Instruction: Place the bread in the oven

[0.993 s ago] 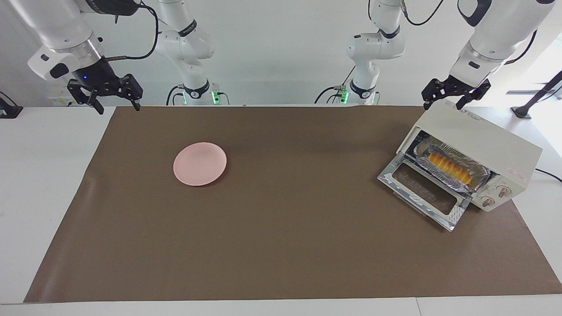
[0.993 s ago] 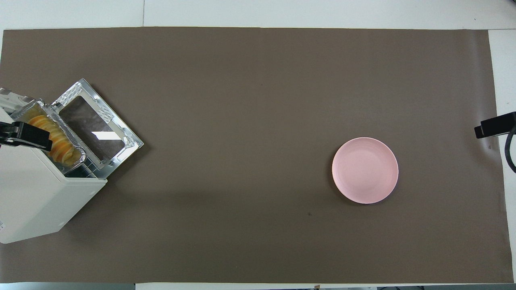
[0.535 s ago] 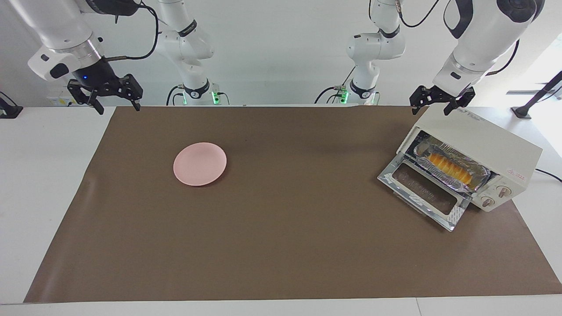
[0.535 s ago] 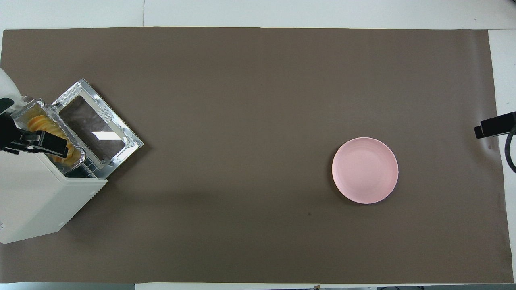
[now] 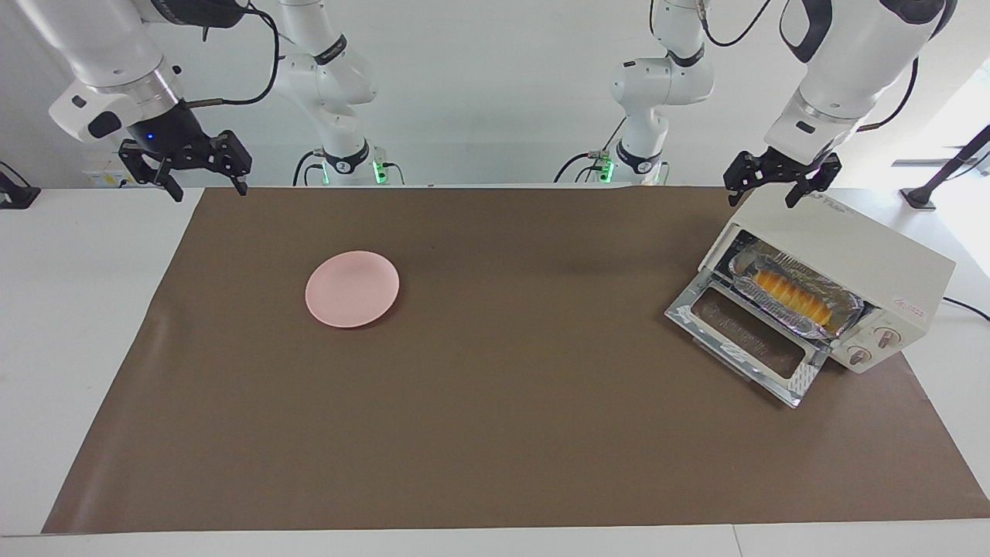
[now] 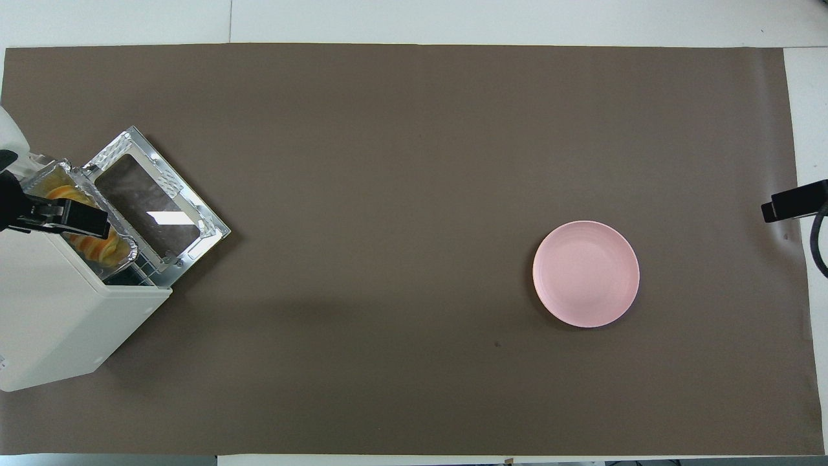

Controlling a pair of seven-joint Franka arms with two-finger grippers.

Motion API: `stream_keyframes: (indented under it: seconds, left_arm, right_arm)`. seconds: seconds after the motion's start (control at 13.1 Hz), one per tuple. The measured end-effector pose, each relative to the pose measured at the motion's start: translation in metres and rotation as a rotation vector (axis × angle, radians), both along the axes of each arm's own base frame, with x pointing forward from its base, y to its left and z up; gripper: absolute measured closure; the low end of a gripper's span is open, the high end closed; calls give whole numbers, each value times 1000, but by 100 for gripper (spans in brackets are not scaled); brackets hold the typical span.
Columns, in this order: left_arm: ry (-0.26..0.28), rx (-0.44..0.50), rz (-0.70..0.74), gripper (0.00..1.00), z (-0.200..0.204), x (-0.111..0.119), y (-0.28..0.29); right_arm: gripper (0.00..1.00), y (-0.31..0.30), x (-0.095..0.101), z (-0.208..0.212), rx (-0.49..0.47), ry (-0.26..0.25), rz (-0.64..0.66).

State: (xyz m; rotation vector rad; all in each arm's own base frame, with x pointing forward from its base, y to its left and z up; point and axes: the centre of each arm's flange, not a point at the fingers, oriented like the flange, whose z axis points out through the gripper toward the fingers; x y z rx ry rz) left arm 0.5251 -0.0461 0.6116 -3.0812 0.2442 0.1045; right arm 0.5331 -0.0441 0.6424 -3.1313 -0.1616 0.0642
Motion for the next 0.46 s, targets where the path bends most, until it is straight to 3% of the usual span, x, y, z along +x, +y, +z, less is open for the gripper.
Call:
stream_keyframes:
  seconds: [0.46]
  left_arm:
    - [-3,-1,4,0,0,1,2]
  right_arm:
    - [0,0,0,0,0,0,0]
